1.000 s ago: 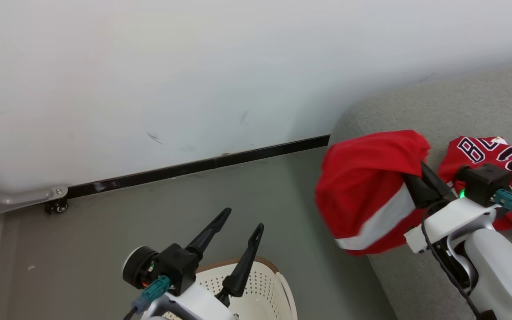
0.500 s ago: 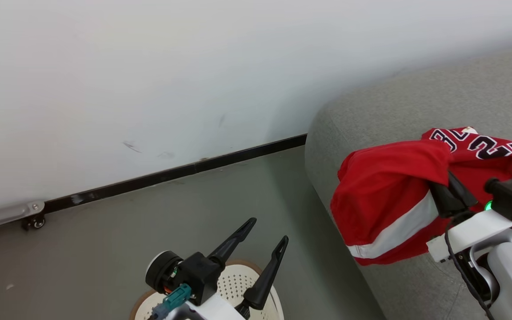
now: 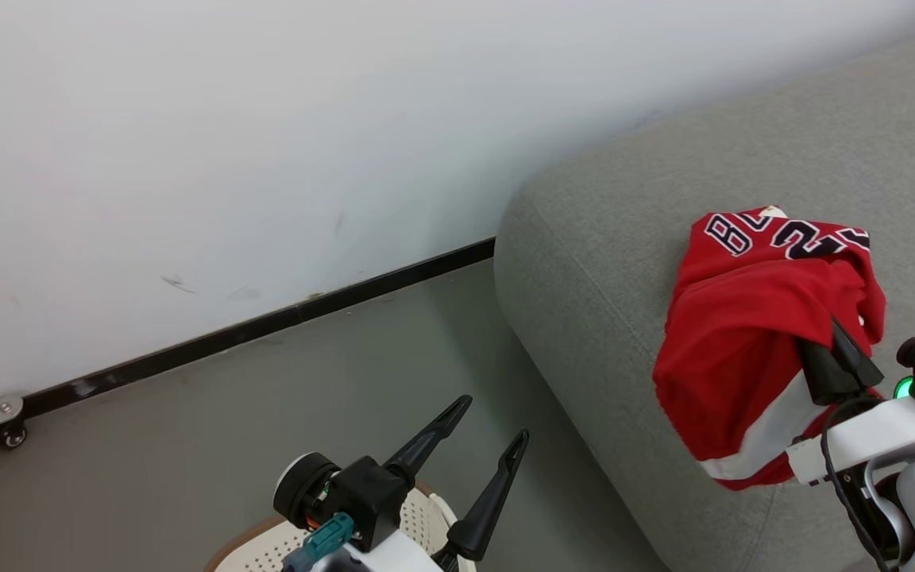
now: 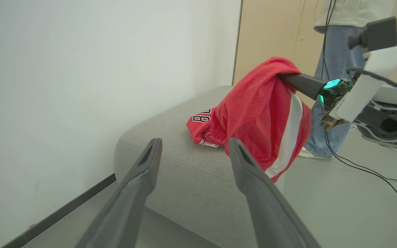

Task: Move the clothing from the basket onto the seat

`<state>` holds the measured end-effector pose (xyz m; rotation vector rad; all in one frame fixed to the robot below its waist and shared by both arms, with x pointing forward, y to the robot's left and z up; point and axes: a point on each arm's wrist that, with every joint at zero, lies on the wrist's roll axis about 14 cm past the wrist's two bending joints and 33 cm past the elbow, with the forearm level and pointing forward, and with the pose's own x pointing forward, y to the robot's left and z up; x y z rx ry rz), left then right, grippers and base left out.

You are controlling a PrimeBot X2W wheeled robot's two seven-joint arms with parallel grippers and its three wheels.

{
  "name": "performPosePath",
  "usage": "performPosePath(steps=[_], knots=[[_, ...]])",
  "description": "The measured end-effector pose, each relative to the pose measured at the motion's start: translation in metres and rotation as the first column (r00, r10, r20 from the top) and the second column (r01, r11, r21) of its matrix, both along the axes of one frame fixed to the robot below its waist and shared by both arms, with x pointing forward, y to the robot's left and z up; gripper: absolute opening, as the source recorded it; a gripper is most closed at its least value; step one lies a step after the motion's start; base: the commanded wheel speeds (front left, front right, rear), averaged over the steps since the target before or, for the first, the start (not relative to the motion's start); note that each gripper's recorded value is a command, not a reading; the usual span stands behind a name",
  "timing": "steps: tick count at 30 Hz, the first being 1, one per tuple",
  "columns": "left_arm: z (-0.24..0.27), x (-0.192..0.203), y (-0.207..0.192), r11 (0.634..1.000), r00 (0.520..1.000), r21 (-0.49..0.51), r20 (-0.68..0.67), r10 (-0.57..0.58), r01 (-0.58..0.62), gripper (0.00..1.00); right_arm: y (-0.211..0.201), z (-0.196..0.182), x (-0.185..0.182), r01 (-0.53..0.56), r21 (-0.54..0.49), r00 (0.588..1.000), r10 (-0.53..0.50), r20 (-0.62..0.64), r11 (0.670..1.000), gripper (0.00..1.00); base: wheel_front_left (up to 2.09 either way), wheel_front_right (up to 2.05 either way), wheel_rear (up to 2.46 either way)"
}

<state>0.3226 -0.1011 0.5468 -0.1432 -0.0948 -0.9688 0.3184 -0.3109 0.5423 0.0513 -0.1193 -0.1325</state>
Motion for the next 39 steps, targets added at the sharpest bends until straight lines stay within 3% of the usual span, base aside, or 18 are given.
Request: performPosePath(steps=[18, 39], knots=[[-0.002, -0.007, -0.024, 0.997, 0.997, -0.008, -0.006, -0.077, 0.077, 1.0, -0.029, 0.0, -0.027, 0.112, 0.018, 0.994, -0.111, -0.015, 0.994, 0.0, 0.0, 0.0, 0.0], [-0.001, 0.013, -0.026, 0.997, 0.997, -0.029, -0.005, -0.075, 0.074, 1.0, -0.092, 0.067, 0.032, 0.197, -0.1, 0.98, -0.2, -0.017, 0.975, 0.0, 0.0, 0.0, 0.0]])
